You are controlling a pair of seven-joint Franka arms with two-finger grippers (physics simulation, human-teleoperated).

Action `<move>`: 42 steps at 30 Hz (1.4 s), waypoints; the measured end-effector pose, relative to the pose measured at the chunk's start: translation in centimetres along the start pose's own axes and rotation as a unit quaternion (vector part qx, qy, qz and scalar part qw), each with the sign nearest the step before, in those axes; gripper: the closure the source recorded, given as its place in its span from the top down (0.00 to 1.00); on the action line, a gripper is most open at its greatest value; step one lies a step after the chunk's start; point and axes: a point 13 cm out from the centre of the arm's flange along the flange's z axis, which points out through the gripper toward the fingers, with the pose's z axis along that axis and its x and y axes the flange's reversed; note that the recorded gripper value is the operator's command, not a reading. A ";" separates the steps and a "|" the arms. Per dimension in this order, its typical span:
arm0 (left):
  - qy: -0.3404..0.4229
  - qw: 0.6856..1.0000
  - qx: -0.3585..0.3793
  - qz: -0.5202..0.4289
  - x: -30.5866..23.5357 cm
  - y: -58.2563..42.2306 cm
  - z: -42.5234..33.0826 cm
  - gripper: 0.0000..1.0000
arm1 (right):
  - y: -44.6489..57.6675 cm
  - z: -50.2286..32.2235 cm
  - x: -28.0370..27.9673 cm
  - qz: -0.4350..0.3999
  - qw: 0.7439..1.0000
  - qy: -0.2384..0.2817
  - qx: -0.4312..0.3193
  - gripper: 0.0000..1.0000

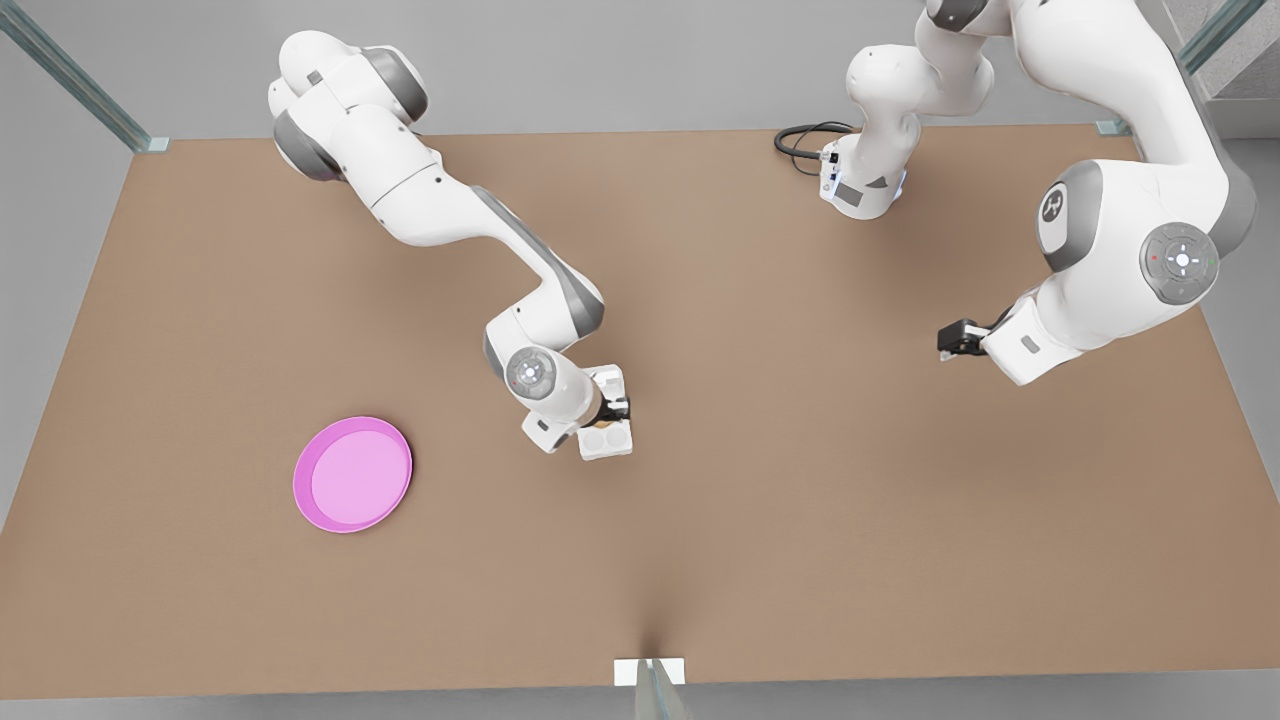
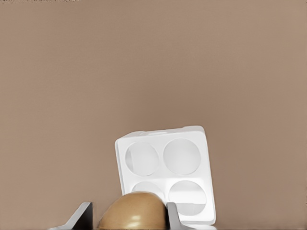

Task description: Pack egg into the box and close the box lid

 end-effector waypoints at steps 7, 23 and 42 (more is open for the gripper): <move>-0.002 1.000 -0.001 0.000 -0.3 0.1 0.2 1.00 | -3.4 -9.7 -9.1 0.055 0.994 -0.087 -0.029 1.00; 0.191 0.973 -0.031 0.123 20.9 -55.2 29.2 0.21 | -37.3 -41.6 0.0 0.125 0.984 -0.053 0.111 1.00; -0.037 0.971 0.056 -0.230 1.8 -54.8 34.7 0.21 | -40.3 -43.3 1.0 0.067 0.990 -0.027 0.121 1.00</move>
